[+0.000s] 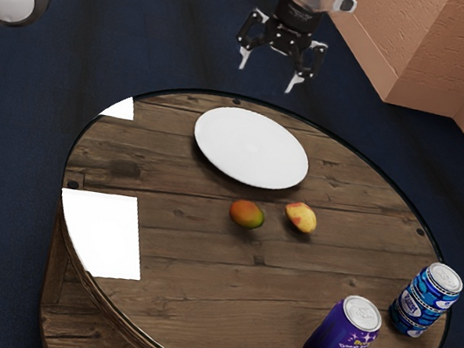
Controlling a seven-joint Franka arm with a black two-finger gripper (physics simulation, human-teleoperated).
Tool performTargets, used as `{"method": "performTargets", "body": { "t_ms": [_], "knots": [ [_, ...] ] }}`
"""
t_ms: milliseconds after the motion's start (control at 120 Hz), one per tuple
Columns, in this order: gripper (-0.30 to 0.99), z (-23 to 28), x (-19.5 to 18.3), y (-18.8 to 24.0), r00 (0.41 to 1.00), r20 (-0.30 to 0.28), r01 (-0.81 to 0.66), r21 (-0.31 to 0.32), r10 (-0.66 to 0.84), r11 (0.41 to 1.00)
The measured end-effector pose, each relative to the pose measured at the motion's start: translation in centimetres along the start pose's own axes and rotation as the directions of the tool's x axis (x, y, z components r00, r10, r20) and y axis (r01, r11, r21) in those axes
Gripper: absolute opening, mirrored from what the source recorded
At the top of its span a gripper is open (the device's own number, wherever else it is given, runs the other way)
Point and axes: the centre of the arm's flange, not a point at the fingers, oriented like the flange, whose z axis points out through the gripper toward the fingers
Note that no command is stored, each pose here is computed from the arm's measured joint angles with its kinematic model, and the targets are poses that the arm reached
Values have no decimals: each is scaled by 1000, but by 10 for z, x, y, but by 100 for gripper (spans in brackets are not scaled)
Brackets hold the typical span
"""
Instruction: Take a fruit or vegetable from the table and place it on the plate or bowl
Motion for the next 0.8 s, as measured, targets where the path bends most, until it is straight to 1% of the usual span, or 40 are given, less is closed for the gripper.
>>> {"method": "performTargets", "body": {
  "t_ms": [83, 117, 150, 192, 250, 317, 367, 400, 433, 458, 517, 542, 567, 608, 692, 800],
  "knots": [
    [69, -3, 1, 7, 991, -8, 136, -48, -137, 989],
    [69, -2, 2, 11, 984, -6, 175, -58, -176, 983],
    [69, -1, 1, 14, 981, 0, 194, -68, -195, 979],
    [69, -3, -1, 16, 983, 13, 182, -86, -181, 980],
    [69, -4, -6, 17, 993, 20, 114, -100, -112, 989],
    [69, -2, -11, 21, 1000, 14, -15, -103, 16, 995],
    [69, 12, -11, 33, 991, 16, -134, -82, 136, 988],
    [69, 26, -14, 46, 971, 22, -235, -62, 237, 970],
    [69, 44, -26, 64, 935, 33, -350, -42, 352, 936],
    [69, 59, -43, 80, 895, 41, -444, -30, 445, 896],
    [69, 102, -95, 111, 760, 66, -648, -3, 647, 762],
    [69, 114, -109, 116, 703, 69, -709, -3, 708, 705],
    [69, 121, -116, 112, 653, 65, -756, -9, 754, 655],
    [69, 126, -115, 98, 586, 53, -809, -20, 809, 587],
    [69, 130, -100, 71, 471, 7, -881, -48, 882, 471],
    [69, 134, -76, 60, 323, -46, -946, -59, 945, 320]
  ]
}}
